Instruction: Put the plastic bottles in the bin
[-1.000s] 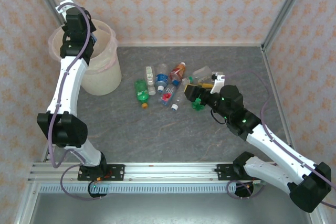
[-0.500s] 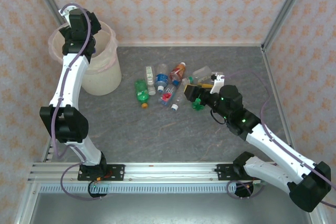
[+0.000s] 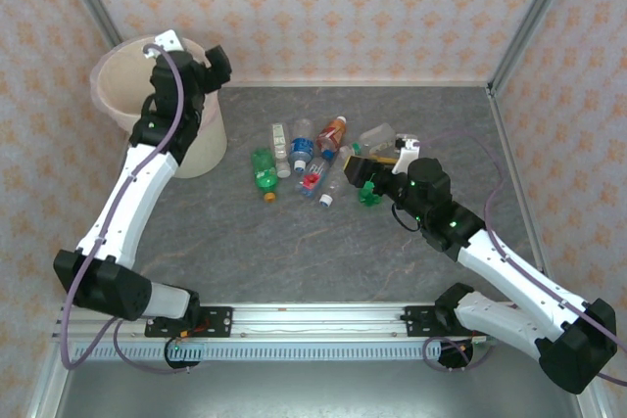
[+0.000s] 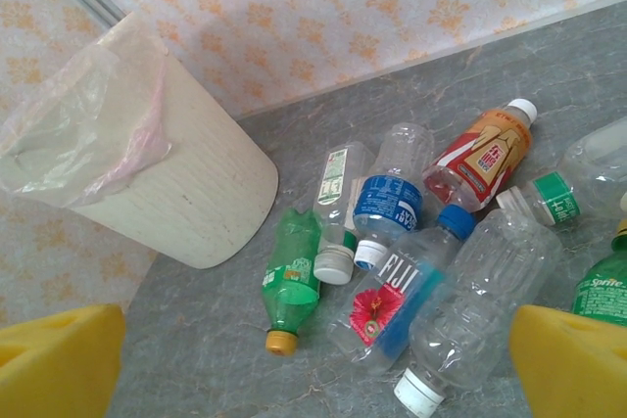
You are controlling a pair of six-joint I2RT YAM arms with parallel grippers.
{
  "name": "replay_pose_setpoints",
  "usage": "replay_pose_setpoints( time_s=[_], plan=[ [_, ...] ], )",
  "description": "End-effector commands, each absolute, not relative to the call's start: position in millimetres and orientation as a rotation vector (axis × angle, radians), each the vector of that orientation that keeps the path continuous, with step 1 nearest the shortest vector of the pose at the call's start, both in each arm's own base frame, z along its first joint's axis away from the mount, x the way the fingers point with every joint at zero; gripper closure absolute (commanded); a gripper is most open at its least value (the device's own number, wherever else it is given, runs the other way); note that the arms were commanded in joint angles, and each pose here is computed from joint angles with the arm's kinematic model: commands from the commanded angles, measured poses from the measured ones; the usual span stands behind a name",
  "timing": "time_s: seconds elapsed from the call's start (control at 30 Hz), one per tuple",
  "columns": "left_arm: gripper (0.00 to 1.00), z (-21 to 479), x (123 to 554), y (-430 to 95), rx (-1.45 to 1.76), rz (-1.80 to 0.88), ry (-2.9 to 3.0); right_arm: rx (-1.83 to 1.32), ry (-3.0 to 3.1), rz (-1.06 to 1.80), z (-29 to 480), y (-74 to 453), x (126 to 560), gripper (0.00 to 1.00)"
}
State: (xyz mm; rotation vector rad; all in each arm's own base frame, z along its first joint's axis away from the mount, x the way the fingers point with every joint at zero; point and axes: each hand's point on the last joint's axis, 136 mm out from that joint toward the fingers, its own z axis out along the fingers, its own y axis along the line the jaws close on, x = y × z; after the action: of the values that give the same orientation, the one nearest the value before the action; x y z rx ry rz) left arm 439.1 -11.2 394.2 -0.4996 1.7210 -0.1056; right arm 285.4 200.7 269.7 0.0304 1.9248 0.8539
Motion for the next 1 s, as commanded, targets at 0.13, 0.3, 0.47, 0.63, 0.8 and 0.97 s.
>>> replay_pose_setpoints(
  time_s=[0.13,0.3,0.47,0.63,0.8,0.97],
  plan=[
    [0.01,371.0,413.8,-53.1,-0.45,-0.313,1.712,0.146,1.929,0.802,261.7,191.1,298.3,0.0],
    [0.01,338.1,395.9,-93.5,-0.356,-0.407,1.779,0.243,1.967,0.728,241.3,182.7,310.1,0.0],
    [0.01,308.6,374.9,-123.0,-0.283,-0.478,1.814,0.319,1.996,0.665,225.6,172.8,321.0,0.0],
    [0.01,284.2,356.8,-147.3,-0.21,-0.503,1.862,0.408,2.029,0.595,209.4,154.1,337.8,0.0],
    [0.01,267.1,341.5,-160.3,-0.18,-0.578,1.87,0.494,2.051,0.581,193.0,135.8,355.9,0.01],
    [0.01,246.2,332.5,-167.4,-0.152,-0.602,1.898,0.563,2.15,0.608,161.0,134.9,379.3,0.05]
  ],
)
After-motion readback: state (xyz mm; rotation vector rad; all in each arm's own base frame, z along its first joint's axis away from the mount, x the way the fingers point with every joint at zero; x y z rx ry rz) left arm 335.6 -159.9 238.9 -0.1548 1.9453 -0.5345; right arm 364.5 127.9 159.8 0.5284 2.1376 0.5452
